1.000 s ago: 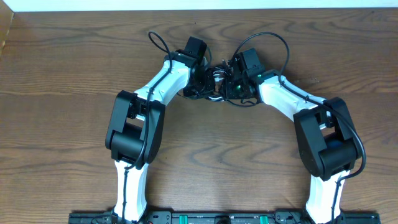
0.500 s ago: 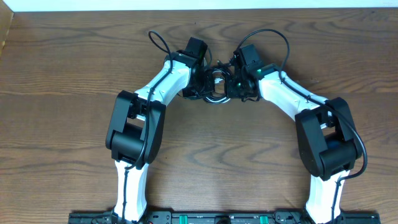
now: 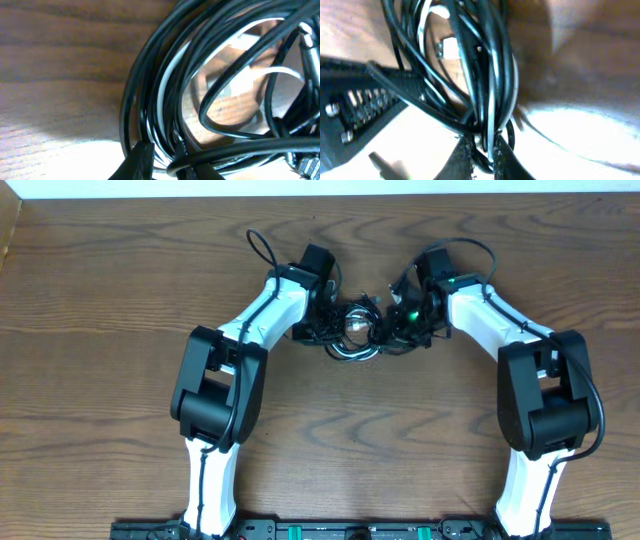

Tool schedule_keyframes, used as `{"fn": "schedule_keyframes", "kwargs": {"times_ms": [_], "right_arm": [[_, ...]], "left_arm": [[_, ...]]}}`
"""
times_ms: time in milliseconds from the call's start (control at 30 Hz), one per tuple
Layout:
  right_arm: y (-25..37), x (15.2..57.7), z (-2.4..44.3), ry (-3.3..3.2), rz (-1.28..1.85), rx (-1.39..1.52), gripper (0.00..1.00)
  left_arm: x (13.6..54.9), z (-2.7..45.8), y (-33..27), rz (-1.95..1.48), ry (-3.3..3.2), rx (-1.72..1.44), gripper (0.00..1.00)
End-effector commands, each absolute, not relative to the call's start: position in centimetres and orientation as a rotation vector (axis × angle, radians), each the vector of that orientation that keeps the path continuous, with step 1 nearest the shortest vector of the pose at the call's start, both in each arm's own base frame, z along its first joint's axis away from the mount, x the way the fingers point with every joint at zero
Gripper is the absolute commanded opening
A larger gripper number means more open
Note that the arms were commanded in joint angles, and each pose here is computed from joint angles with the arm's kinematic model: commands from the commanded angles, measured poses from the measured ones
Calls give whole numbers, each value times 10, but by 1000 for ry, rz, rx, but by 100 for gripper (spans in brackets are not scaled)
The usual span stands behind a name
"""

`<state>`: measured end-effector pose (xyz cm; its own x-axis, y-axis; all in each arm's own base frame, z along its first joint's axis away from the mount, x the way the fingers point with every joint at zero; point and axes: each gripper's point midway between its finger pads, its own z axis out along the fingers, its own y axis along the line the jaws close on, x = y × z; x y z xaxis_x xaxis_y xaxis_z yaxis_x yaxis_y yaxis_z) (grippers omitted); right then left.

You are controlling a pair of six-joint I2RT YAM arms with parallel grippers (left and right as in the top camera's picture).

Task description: Untangle cables

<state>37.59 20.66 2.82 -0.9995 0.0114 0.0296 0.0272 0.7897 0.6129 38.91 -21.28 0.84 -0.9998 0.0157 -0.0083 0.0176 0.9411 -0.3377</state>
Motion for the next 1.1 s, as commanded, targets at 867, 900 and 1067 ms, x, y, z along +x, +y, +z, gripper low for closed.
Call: {"fn": "schedule_keyframes", "kwargs": {"times_ms": [867, 900, 1067], "right_arm": [[246, 388, -1, -2854, -1262, 65, 1], [250, 388, 6, -2816, -1340, 94, 1], [245, 391, 19, -2742, -1468, 75, 1]], "left_arm": [[379, 13, -204, -854, 3126, 66, 21], [378, 13, -204, -855, 3131, 62, 21], [369, 35, -225, -1189, 3090, 38, 21]]}}
